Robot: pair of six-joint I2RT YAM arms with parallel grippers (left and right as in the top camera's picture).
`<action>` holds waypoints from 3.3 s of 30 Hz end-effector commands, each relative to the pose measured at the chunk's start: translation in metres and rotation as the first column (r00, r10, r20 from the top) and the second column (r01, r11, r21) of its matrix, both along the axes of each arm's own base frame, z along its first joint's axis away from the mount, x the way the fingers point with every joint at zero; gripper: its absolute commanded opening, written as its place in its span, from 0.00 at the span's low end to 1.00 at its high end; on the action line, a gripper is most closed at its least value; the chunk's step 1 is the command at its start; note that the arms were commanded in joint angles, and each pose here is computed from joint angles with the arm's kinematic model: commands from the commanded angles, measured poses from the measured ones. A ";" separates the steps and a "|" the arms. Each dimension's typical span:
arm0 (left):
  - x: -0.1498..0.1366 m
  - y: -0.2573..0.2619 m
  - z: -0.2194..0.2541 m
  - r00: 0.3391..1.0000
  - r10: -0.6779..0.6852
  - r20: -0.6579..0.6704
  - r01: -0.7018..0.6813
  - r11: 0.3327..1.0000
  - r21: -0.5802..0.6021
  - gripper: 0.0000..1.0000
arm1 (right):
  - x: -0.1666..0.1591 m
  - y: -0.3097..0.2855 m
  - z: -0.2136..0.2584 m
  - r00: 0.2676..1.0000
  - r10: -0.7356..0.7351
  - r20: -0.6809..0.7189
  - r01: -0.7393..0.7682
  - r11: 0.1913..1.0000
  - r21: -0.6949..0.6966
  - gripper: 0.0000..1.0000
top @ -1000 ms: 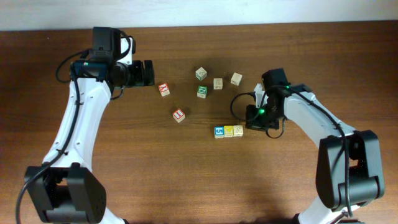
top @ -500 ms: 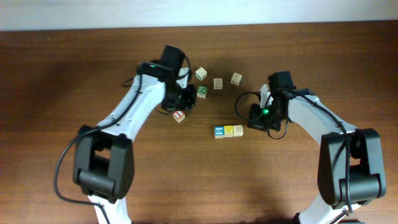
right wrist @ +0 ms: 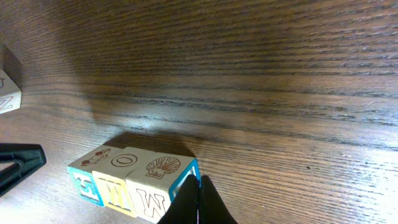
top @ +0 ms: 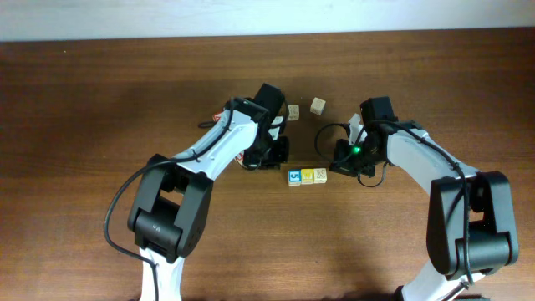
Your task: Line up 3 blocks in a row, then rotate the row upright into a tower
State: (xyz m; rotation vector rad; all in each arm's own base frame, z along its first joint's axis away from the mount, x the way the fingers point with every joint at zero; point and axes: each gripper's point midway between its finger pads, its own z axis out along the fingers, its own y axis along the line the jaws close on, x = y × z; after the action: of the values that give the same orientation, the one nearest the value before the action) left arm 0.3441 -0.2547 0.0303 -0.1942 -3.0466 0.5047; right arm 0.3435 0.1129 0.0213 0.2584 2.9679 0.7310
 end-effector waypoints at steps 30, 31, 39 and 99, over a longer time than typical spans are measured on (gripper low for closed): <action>0.002 -0.013 -0.014 0.999 0.025 0.032 -0.024 0.999 -0.021 0.00 | -0.033 0.021 -0.014 0.993 0.036 -0.109 -0.031 0.998 0.046 0.04; 0.005 -0.011 -0.013 0.999 0.032 0.035 -0.032 0.999 -0.020 0.00 | -0.032 0.019 -0.014 0.994 0.030 -0.107 -0.026 0.999 0.040 0.04; 0.008 -0.002 -0.007 1.000 -0.005 0.006 0.006 0.997 -0.080 0.00 | -0.013 0.003 -0.014 0.999 -0.009 -0.042 0.010 1.000 0.029 0.04; -0.011 -0.018 -0.007 0.985 -0.173 0.029 0.175 0.978 -0.115 0.00 | -0.021 0.069 0.036 0.981 0.150 0.123 -0.175 0.961 0.217 0.04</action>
State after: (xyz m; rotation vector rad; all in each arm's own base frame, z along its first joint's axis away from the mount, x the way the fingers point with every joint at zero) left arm 0.3428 -0.2538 0.0204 -0.4131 -3.0378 0.5613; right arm 0.3181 0.1528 0.0358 0.0869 2.8915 0.9913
